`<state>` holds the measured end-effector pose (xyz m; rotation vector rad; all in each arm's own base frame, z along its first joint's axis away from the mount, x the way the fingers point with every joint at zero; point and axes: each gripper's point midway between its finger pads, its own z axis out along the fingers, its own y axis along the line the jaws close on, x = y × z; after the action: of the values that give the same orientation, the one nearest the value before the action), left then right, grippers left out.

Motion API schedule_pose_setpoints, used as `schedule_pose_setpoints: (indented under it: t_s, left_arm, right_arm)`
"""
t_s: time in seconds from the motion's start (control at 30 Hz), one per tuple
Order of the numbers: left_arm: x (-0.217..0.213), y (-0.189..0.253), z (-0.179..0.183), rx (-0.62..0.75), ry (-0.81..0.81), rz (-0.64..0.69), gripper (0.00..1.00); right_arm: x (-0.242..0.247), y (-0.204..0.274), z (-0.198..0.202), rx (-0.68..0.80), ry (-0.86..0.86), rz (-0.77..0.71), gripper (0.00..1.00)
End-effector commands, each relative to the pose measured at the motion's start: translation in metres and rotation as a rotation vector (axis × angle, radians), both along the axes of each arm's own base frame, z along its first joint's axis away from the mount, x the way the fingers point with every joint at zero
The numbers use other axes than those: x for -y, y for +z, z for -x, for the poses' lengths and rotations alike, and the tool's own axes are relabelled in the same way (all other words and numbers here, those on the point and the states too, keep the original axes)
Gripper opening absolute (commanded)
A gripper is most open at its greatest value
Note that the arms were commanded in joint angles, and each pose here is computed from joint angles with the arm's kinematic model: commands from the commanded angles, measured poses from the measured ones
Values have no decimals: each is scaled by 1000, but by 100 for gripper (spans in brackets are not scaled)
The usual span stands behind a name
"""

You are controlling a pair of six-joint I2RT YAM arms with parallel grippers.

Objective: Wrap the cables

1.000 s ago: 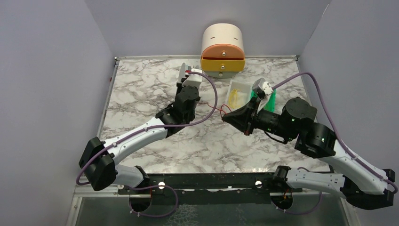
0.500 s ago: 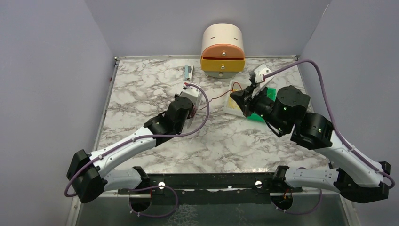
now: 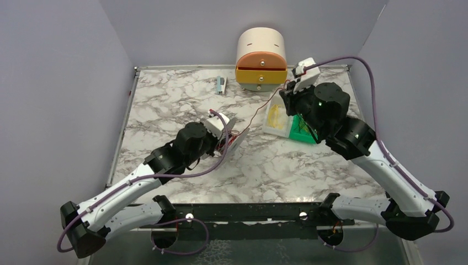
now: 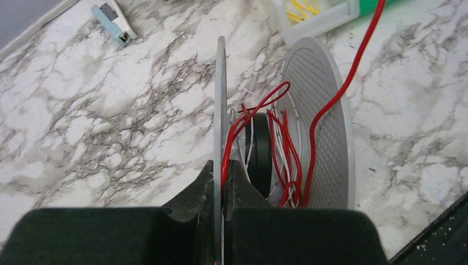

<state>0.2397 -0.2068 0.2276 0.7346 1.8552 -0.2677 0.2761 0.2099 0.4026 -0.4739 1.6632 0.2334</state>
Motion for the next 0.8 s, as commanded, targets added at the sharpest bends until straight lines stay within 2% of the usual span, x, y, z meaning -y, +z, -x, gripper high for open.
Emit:
schedule_pose_setpoints:
  t_s: [0.0, 0.27, 0.47, 0.77]
  left_arm:
    - [9, 14, 28, 6, -157, 55, 0]
    - [4, 41, 52, 54, -234, 153, 0]
    - [-2, 66, 66, 109, -282, 200, 0]
    - [-14, 134, 86, 217, -312, 354, 0]
  right_arm:
    - [11, -14, -28, -66, -30, -101, 1]
    - [45, -97, -60, -258, -152, -237, 1]
    - [48, -154, -62, -367, -189, -280, 1]
    - [41, -228, -54, -524, -176, -303, 1]
